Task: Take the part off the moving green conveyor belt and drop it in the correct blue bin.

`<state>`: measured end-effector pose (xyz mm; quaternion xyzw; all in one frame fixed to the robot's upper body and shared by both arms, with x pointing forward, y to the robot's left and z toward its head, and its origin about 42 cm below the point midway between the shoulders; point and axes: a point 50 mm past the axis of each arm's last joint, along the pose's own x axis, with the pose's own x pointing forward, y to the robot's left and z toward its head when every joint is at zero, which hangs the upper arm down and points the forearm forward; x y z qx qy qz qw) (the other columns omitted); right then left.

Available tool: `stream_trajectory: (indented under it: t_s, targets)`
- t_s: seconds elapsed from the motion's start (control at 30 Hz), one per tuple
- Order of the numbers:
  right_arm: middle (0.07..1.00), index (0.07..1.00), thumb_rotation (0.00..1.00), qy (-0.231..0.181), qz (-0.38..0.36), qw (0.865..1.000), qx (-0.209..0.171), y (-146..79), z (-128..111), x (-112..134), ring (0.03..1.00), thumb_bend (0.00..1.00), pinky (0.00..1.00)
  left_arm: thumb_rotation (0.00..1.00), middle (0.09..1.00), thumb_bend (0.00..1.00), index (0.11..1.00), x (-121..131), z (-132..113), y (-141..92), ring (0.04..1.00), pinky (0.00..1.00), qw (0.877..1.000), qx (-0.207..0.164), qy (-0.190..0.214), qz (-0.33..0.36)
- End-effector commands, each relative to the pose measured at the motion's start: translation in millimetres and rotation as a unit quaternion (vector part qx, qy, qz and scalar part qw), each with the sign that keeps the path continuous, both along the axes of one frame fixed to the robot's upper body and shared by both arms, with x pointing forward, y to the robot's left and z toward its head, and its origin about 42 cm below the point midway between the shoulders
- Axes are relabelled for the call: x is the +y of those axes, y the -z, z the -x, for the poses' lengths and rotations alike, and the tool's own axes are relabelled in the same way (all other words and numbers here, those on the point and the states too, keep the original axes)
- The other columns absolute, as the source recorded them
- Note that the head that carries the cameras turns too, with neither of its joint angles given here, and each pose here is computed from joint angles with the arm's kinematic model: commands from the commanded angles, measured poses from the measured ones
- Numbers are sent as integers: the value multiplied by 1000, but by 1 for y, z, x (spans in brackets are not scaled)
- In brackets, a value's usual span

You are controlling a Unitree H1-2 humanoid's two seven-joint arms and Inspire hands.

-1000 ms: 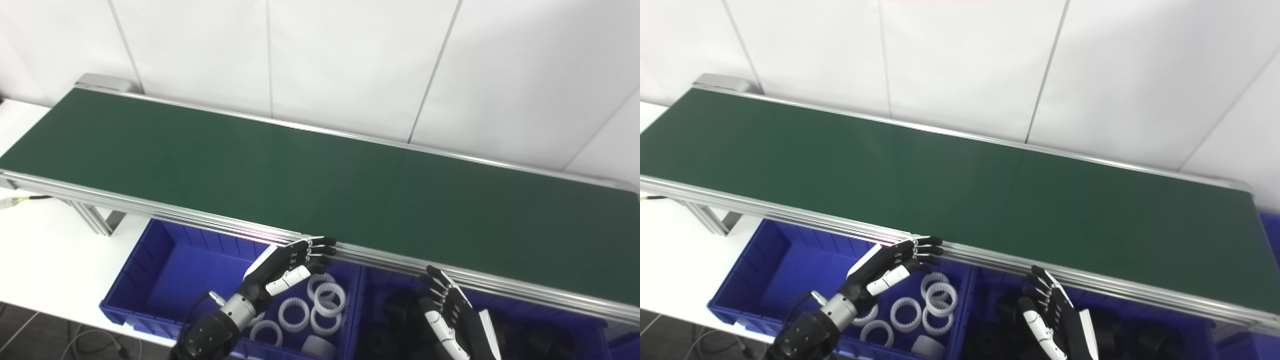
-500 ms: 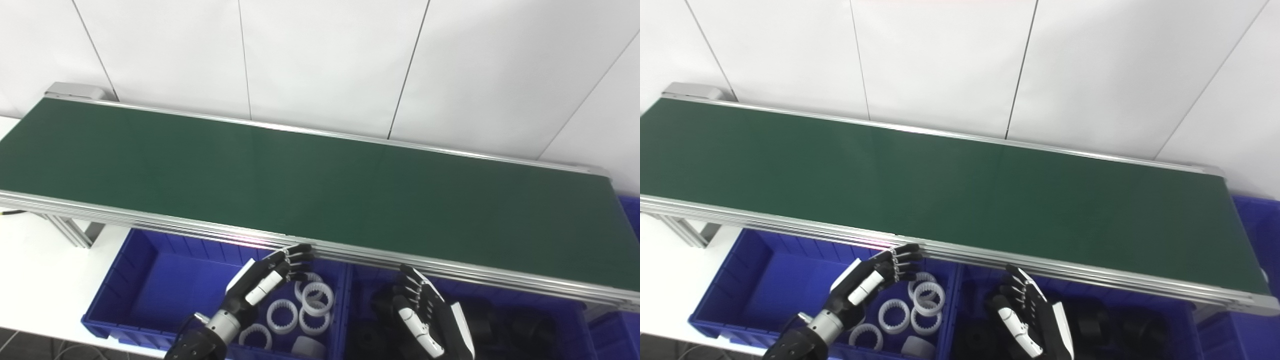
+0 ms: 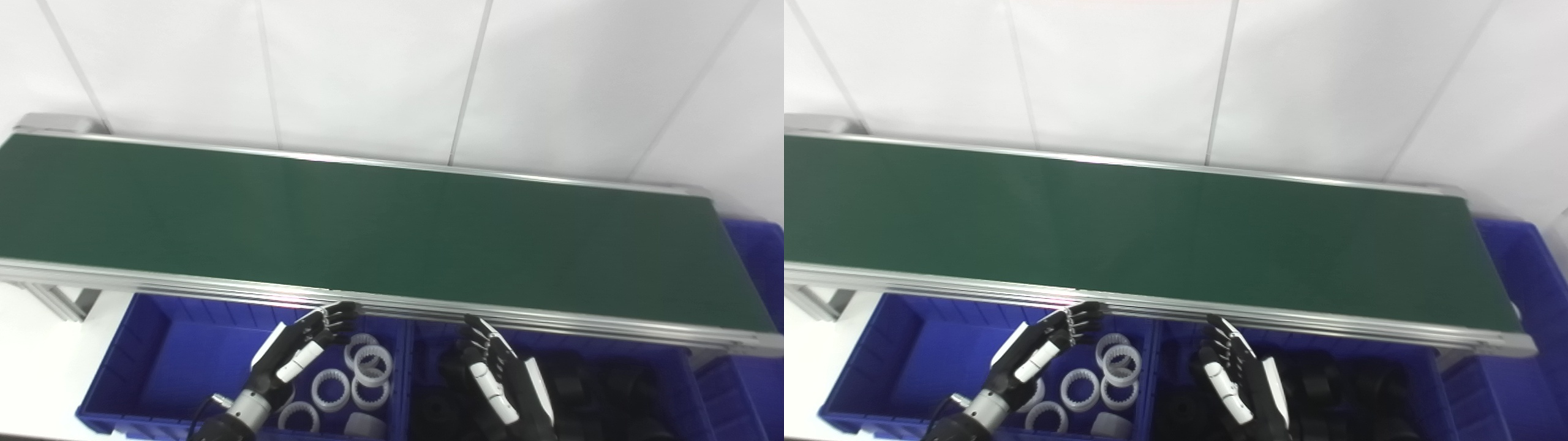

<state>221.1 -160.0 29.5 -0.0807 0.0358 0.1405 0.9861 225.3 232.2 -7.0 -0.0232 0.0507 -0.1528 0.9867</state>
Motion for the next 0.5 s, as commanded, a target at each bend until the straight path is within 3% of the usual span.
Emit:
stream_trajectory:
  t_s: [0.0,0.33,0.47]
  targets:
    - [829,872,795,-5,-11,999,-44,-12,-9,7,788,553,727,715,797,760,805,1,-14,-12,778,742,999,-40,0,-3]
    - [830,873,802,-7,-11,999,-43,-8,-10,13,786,557,722,678,795,756,795,-8,-18,-18,778,738,999,-51,14,5]
    - [826,871,809,-7,-12,999,-47,-8,-10,12,780,574,712,706,790,784,803,-7,-18,-16,770,738,999,-45,8,2]
